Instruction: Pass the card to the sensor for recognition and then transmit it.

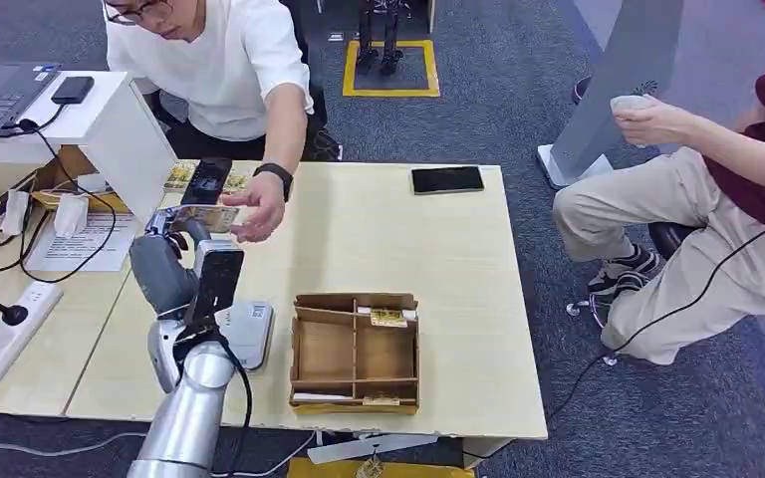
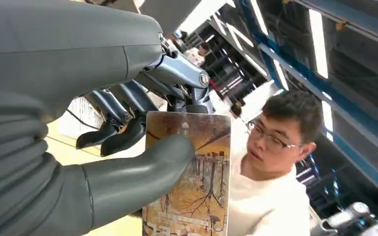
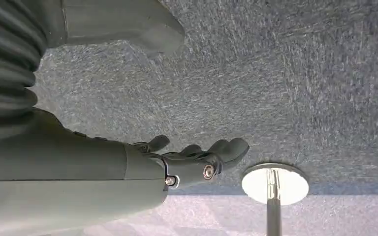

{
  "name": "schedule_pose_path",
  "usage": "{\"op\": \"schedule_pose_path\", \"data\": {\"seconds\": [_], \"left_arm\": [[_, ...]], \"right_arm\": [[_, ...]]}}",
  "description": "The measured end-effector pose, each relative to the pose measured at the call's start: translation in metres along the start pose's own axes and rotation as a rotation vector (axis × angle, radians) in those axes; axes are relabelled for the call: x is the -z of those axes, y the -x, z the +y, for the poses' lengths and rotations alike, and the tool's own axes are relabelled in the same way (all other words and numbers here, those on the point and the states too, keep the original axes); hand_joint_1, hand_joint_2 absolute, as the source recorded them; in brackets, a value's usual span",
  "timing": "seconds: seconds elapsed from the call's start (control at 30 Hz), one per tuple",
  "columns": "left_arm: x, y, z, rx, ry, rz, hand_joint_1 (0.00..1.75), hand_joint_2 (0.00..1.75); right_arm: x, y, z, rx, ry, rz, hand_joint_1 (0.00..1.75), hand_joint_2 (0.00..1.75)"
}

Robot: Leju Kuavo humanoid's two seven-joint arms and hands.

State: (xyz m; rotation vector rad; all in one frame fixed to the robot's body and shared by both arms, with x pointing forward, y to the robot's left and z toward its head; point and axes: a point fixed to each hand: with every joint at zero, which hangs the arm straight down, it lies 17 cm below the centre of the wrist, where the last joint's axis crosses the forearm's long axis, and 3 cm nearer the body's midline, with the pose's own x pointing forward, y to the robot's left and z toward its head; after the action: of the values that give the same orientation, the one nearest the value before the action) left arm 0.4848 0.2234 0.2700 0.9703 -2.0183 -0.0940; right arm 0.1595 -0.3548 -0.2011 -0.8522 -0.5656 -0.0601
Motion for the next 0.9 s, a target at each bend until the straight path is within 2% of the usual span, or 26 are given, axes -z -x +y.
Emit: {"op": "schedule_pose_path", "data": {"seconds": [0.33,0.63,0.67,0.7,0.73,0.9], "left_arm": [[0.002,0.016,-0.003,0.018,0.003,0.040,1.75,1.75],[0.002,0.028,-0.006,0.115,0.023,0.043,1.75,1.75],[0.002,0.031,-0.007,0.116,0.025,0.051,1.22,1.75],[0.000,0.034,-0.008,0.114,0.029,0.060,0.44,1.75],[-0.002,0.038,-0.011,0.111,0.036,0.078,0.00,1.75],[-0.009,0.050,-0.018,0.104,0.059,0.143,0.00,1.75]], "right_arm": [[0.000,-0.001,0.002,0.002,-0.004,-0.001,0.00,1.75],[0.000,-0.007,0.005,-0.003,-0.014,-0.005,0.00,1.75],[0.000,-0.007,0.005,-0.002,-0.014,-0.005,0.00,1.75],[0.000,-0.007,0.005,-0.001,-0.013,-0.005,0.00,1.75],[0.001,-0.007,0.005,0.003,-0.012,-0.002,0.00,1.75],[0.001,-0.008,0.004,0.013,-0.008,-0.001,0.00,1.75]]}}
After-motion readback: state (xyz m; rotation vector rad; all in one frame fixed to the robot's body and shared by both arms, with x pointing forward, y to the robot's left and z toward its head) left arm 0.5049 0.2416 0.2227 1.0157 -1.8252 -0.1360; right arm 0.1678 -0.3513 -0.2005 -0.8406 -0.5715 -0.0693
